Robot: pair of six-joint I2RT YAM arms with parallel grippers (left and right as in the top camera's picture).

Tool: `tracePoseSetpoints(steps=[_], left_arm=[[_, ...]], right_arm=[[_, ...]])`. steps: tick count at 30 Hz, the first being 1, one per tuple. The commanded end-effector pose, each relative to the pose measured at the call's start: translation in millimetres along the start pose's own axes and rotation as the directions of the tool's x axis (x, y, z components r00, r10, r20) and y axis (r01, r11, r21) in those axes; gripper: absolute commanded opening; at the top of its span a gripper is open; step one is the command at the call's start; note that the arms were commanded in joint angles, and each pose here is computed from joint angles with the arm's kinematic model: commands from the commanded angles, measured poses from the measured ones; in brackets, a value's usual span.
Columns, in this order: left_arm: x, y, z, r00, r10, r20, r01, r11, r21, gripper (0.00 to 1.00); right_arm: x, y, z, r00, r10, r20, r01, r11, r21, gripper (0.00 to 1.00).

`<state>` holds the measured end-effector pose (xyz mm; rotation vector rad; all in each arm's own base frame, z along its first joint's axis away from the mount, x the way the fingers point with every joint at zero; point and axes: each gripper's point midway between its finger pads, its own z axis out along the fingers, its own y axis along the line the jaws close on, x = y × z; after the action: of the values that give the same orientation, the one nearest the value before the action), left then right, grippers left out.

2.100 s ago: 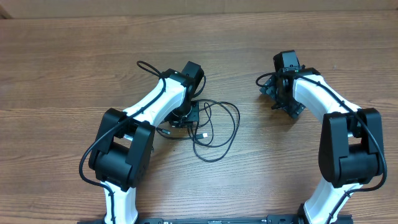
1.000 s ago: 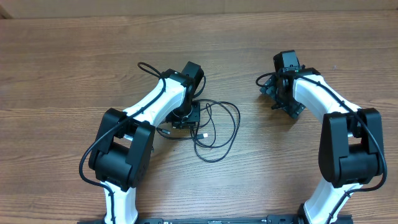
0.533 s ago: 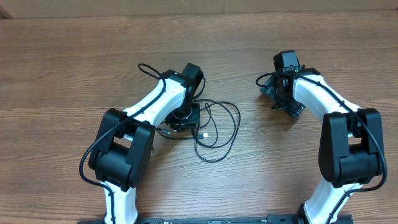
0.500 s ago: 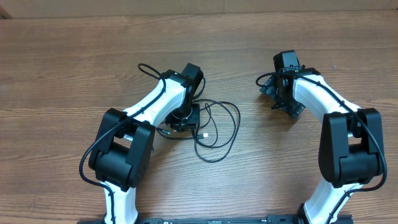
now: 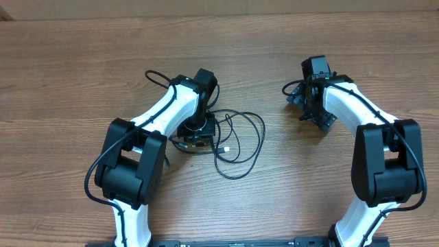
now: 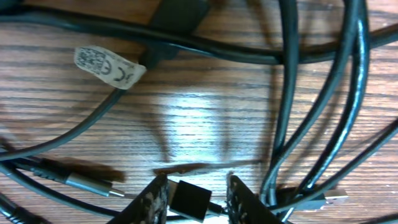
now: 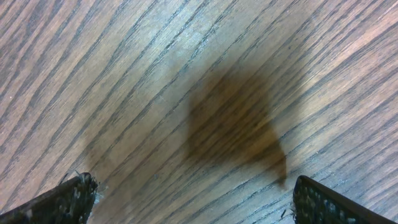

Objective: Untangle cables

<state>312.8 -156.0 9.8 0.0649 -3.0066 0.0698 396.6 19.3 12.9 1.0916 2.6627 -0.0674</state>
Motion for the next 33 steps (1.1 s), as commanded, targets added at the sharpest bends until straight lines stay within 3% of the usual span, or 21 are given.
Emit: tracePoseSetpoints(steps=[1, 12, 33], left_arm=[[-8.5, -14.0, -16.4, 0.999, 0.015, 0.032, -0.017, 0.998, 0.068, 0.29], [-34.5, -32.1, -39.3, 0.992, 0.002, 0.128, -0.018, 0.992, 0.123, 0.26], [-48.1, -31.9, -30.6, 0.971, 0.042, 0.237, -0.045, 0.999, 0.006, 0.13]], right_arm=[[-2.0, -1.0, -2.7, 1.000, 0.005, 0.011, -0.005, 1.000, -0.001, 1.00], [-2.0, -1.0, -2.7, 1.000, 0.005, 0.012, -0.005, 1.000, -0.001, 1.00], [-2.0, -1.0, -2.7, 1.000, 0.005, 0.012, -0.005, 1.000, -0.001, 1.00]])
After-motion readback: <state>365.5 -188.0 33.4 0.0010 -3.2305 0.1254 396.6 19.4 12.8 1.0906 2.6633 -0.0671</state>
